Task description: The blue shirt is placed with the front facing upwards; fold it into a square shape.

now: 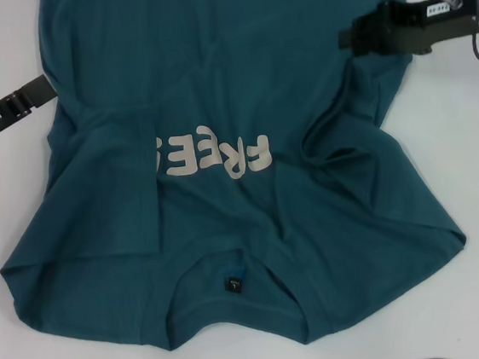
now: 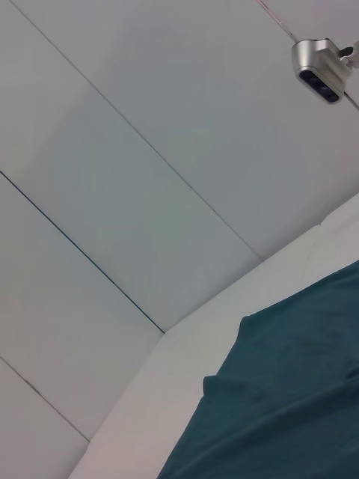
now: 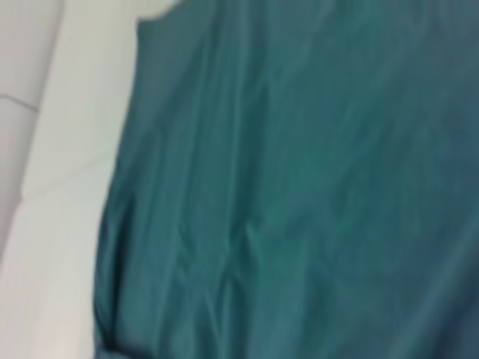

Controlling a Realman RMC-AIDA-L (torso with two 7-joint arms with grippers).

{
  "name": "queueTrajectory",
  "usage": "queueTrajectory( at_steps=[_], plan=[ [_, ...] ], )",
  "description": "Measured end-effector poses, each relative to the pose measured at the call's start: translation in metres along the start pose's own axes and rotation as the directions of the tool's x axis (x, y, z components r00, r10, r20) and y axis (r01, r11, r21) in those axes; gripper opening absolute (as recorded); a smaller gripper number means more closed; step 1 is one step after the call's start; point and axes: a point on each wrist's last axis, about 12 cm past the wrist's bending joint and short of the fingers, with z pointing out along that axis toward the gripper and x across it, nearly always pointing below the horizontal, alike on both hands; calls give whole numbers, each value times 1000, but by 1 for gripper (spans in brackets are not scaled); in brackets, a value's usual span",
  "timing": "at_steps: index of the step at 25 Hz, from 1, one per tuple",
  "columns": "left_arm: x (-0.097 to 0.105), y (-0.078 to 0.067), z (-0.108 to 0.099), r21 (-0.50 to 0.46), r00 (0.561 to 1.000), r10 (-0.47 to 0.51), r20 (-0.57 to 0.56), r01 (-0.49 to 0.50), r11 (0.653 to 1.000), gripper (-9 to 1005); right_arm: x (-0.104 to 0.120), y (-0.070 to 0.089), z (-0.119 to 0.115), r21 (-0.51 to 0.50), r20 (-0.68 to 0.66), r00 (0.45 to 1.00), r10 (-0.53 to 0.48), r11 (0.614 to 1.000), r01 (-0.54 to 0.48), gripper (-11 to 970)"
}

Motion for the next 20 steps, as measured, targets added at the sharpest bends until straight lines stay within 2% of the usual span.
queueTrajectory(
  at_steps=[7,11,13,15,17,18,20],
  plan=[
    [0,0,-1,-3,1000,0,0,0,1000,928,3,0,-6,-75,33,999,-9,997,12,305],
    [-1,1,-2,-6,1000,2,-1,-2,1000,928,7,-5,-26,-116,-19,991,-129,985,126,306],
    [-2,1,-3,-7,1000,2,-1,-2,1000,928,11,-10,-42,-168,-1,982,-191,968,189,306],
    [-2,1,-4,-9,1000,2,-1,-2,1000,928,21,-14,-62,-267,91,958,-273,920,288,310],
    [-1,1,-5,-7,1000,4,-2,-4,1000,928,35,-21,-84,-330,288,890,-354,836,439,319],
    [-1,0,-5,-4,1000,5,-4,-5,1000,928,44,-26,-94,-319,398,842,-364,806,499,324],
    [-2,0,-6,0,1000,8,-12,-8,1000,928,60,-40,-109,-239,554,755,-349,803,547,333]
  ],
)
